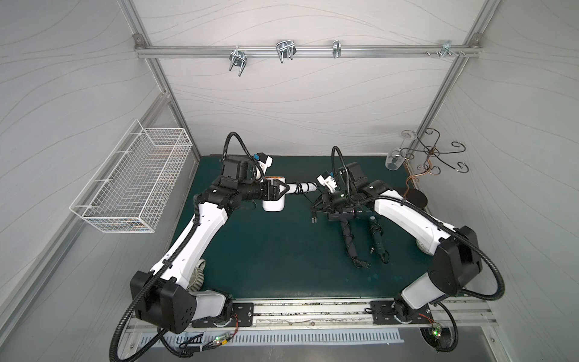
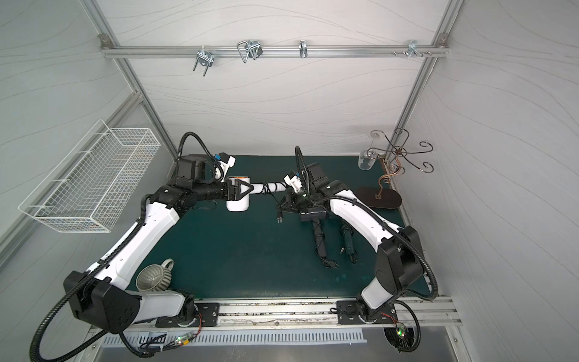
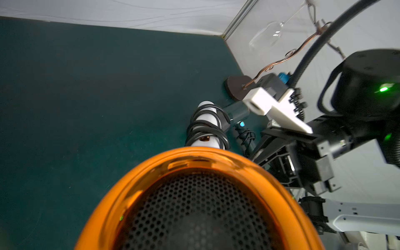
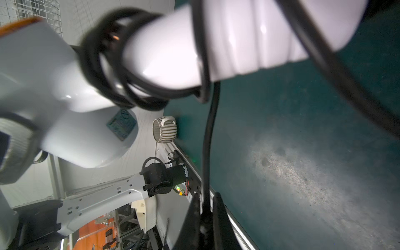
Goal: Wrap the cord around the hair dryer
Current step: Wrap the power cord around the hair dryer, then place the hair dryer at the center of the board.
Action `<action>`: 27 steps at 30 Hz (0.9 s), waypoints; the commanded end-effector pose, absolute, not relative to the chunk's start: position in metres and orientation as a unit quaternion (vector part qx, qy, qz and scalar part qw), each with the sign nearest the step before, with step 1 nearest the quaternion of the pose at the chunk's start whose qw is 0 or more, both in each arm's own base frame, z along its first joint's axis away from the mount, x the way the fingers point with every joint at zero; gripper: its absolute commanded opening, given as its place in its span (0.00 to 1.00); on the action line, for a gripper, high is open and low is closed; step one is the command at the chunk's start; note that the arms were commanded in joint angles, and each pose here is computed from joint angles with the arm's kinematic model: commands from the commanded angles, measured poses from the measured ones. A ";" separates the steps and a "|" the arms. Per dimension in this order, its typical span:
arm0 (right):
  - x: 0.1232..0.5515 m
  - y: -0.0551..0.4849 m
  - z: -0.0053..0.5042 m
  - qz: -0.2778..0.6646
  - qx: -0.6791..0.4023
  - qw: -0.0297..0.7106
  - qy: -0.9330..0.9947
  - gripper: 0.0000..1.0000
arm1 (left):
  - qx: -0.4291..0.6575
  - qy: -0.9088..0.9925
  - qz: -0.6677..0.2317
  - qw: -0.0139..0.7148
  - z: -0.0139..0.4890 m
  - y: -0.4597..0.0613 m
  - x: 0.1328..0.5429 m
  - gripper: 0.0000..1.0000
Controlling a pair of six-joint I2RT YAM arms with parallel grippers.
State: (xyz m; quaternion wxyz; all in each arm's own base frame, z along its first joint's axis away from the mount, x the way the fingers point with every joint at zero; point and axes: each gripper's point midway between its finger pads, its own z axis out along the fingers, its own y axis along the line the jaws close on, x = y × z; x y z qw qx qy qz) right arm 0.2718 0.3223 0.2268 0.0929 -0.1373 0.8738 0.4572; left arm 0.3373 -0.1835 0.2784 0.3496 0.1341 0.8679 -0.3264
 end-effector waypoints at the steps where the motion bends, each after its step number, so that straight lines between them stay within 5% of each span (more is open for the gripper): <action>1: 0.266 0.309 0.242 0.427 -0.162 0.118 0.882 0.00 | 0.155 0.867 -0.246 0.404 0.291 -0.165 0.345 0.00; 13: 0.291 0.303 0.261 0.316 -0.330 0.146 0.877 0.00 | 0.225 0.873 -0.242 0.358 0.267 -0.183 0.310 0.00; 27: 0.304 0.325 0.222 0.253 -0.450 0.140 0.845 0.00 | 0.284 0.875 -0.105 0.377 0.241 -0.171 0.304 0.00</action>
